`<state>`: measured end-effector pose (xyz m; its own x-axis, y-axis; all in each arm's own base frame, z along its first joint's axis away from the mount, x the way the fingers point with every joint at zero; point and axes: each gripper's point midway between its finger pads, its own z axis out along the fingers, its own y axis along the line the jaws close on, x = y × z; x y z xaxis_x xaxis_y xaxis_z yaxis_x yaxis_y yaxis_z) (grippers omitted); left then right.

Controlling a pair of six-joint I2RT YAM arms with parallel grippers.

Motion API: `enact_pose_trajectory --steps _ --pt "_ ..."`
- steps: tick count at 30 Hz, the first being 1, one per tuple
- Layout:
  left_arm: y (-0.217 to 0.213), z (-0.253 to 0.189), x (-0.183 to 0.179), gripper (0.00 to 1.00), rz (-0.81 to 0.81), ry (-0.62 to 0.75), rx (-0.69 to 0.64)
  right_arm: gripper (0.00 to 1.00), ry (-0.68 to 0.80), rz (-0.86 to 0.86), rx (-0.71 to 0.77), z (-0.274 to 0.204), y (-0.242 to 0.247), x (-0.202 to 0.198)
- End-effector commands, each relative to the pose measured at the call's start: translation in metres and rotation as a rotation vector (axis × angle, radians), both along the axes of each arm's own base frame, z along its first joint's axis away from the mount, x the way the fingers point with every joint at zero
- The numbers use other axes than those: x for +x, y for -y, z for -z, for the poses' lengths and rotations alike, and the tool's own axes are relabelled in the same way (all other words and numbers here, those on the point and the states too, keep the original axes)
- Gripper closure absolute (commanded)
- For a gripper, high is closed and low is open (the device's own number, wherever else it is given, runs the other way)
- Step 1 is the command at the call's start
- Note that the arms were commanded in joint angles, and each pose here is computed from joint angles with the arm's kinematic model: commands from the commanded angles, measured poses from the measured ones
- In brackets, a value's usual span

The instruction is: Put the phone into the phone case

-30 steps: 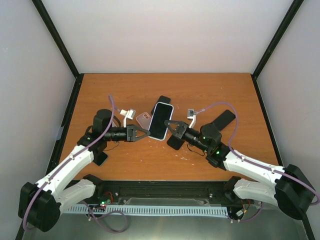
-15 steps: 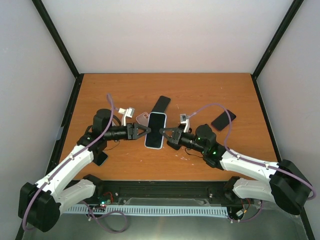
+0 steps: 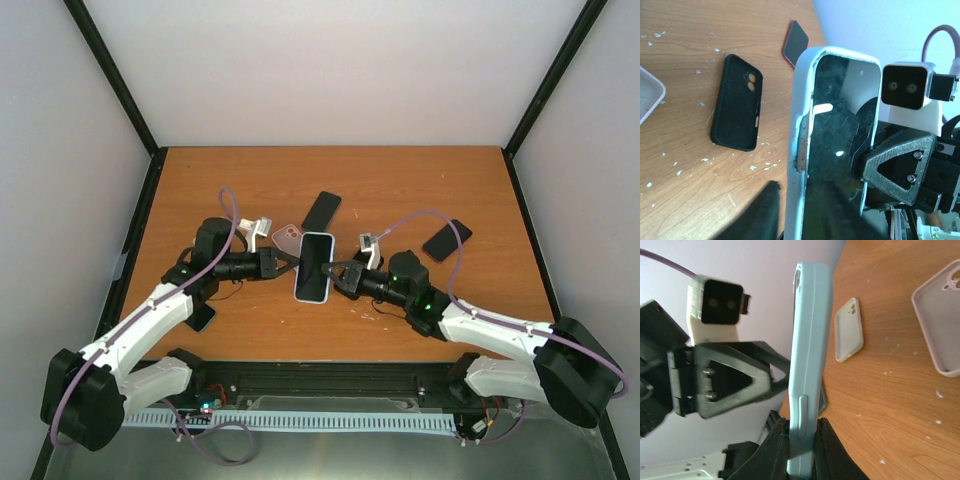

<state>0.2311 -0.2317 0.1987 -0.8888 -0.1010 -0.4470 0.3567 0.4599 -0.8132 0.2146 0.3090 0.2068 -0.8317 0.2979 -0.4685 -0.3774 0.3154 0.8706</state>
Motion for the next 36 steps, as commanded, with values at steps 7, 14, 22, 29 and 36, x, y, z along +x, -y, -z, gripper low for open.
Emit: enact_pose_trajectory --steps 7,14,22,29,36 --pt "-0.019 -0.003 0.007 0.02 -0.115 0.086 0.098 0.97 0.114 0.181 -0.207 0.010 0.053 0.078" --pt "-0.037 0.017 0.010 0.01 -0.210 0.024 0.194 0.97 0.046 0.290 -0.249 0.034 0.107 0.172" --pt "-0.063 0.057 0.017 0.00 -0.381 -0.118 0.304 0.94 -0.100 0.324 -0.241 0.092 0.136 0.244" --pt "-0.073 0.091 0.032 0.05 -0.477 -0.211 0.363 0.79 -0.256 0.337 -0.335 0.146 0.150 0.261" --pt "-0.083 0.099 0.072 0.09 -0.566 -0.194 0.472 0.45 -0.401 0.415 -0.492 0.149 0.175 0.246"
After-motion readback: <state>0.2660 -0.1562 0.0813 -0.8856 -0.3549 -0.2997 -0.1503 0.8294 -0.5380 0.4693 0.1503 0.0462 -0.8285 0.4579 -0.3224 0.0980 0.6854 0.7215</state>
